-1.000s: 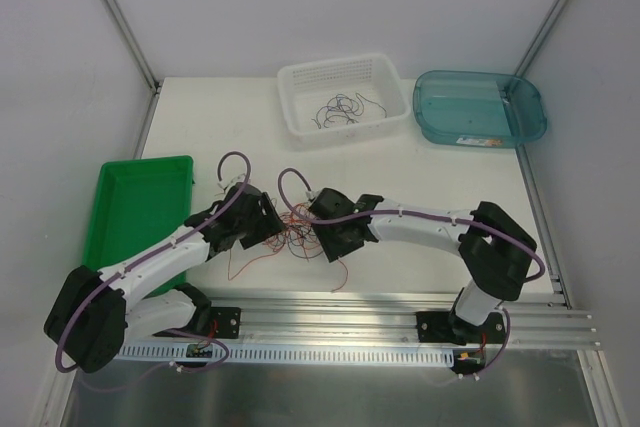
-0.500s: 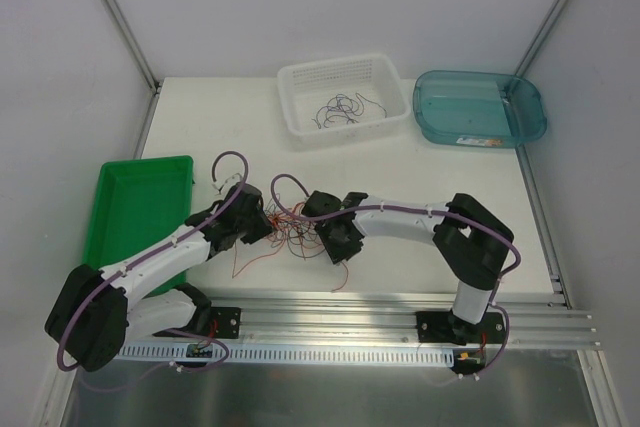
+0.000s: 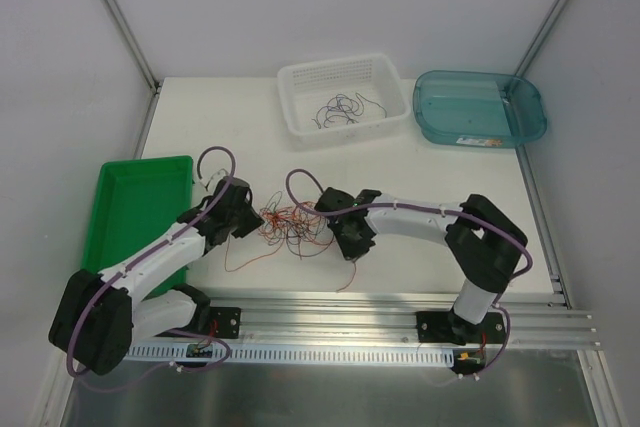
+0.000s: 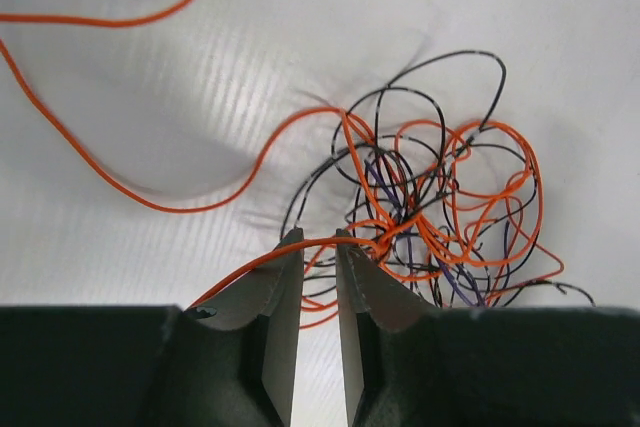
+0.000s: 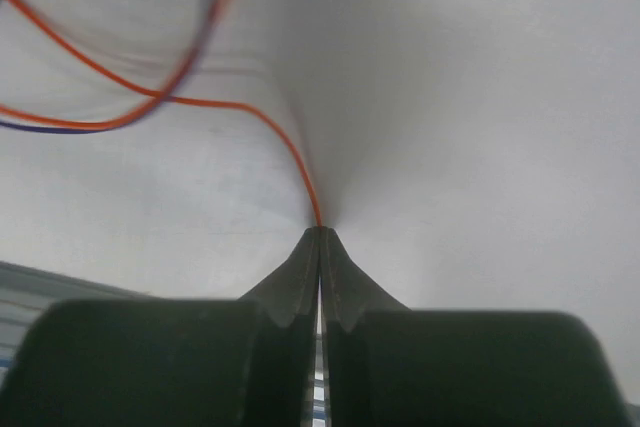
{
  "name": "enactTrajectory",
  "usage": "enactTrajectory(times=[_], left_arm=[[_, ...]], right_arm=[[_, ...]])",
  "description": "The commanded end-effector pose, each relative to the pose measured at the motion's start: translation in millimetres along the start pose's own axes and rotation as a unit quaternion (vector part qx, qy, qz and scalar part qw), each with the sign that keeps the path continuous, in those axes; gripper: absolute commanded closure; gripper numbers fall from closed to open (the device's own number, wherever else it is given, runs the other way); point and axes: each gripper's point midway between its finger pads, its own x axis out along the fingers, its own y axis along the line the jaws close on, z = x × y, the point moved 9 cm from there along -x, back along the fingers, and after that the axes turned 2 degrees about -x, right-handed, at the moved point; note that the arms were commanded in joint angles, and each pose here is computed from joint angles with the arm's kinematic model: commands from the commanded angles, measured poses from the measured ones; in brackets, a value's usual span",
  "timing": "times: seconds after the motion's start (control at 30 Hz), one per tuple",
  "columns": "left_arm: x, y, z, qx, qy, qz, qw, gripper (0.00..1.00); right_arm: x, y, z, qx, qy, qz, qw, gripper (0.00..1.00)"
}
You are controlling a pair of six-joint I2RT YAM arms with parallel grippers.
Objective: Untangle the cables
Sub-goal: Untie the cable.
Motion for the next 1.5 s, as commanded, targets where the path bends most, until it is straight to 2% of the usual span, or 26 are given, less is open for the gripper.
enactTrajectory(times=[0.0, 0.07, 0.23, 0.33, 0.43, 0.53, 0.57, 0.6, 0.67, 0.7, 0.8, 0.87, 1.1, 1.27, 1.37, 1.47], left_arm=[[-8.4, -1.2, 21.3, -0.007, -0.040, -0.004, 0.999, 0.81], [-12.1, 2.9, 25.1, -0.010, -0.049, -0.007, 0.999, 0.82], [-16.0, 19.3, 28.6, -0.023, -0.063, 0.004, 0.998, 0.84], [-15.6, 26.6, 27.0, -0.029, -0.062, 0.010, 0.998, 0.89], [-16.0, 25.1, 24.3, -0.030, -0.047, -0.001, 0.998, 0.90], [-21.9, 7.9, 26.9, -0.001, -0.011, -0.046, 0.999, 0.75], [-26.1, -2.4, 24.9, 0.010, 0.017, -0.082, 0.996, 0.68], [-30.8, -13.1, 28.7, 0.026, 0.023, -0.106, 0.994, 0.55], [-33.9, -30.6, 26.2, 0.057, 0.042, -0.145, 0.987, 0.40], [-42.3, -48.4, 20.7, 0.093, 0.050, -0.175, 0.979, 0.28], [-46.8, -84.3, 6.9, 0.159, 0.072, -0.210, 0.962, 0.17], [-32.2, -96.7, -3.0, 0.174, 0.102, -0.199, 0.959, 0.13], [5.4, -156.2, -38.9, 0.200, 0.171, -0.191, 0.946, 0.17], [33.3, -159.9, -74.6, 0.214, 0.214, -0.153, 0.941, 0.28], [44.7, -151.3, -84.0, 0.212, 0.217, -0.125, 0.945, 0.40], [51.0, -144.4, -87.1, 0.206, 0.214, -0.105, 0.949, 0.61]], right_arm=[[-17.3, -41.3, -7.9, 0.063, -0.004, -0.022, 0.998, 0.99], [-11.1, -74.3, -14.6, 0.118, 0.001, -0.036, 0.992, 0.99], [-24.8, -135.6, -25.8, 0.244, -0.044, -0.015, 0.969, 0.99], [-37.5, -175.6, -30.4, 0.343, -0.088, -0.008, 0.935, 0.99], [-57.3, -180.8, -23.9, 0.337, -0.134, 0.010, 0.932, 0.99], [-69.8, -176.5, -14.1, 0.314, -0.136, 0.018, 0.939, 0.99], [-68.2, -171.0, -13.2, 0.298, -0.126, 0.016, 0.946, 0.99], [-67.9, -168.9, -12.2, 0.291, -0.125, 0.014, 0.949, 0.99], [-63.6, -161.8, -10.6, 0.276, -0.118, 0.017, 0.954, 0.99], [-62.7, -160.5, -9.7, 0.274, -0.118, 0.018, 0.954, 0.99], [-58.8, -153.0, -9.7, 0.256, -0.115, 0.021, 0.959, 0.99], [-58.5, -147.9, -9.8, 0.244, -0.114, 0.023, 0.963, 0.99], [-56.5, -135.9, -8.7, 0.218, -0.115, 0.013, 0.969, 0.99], [-56.1, -133.8, -7.9, 0.214, -0.117, 0.009, 0.970, 0.99], [-55.3, -134.3, -7.8, 0.213, -0.117, 0.006, 0.970, 0.99], [-55.0, -134.3, -7.7, 0.212, -0.116, 0.005, 0.970, 0.99]])
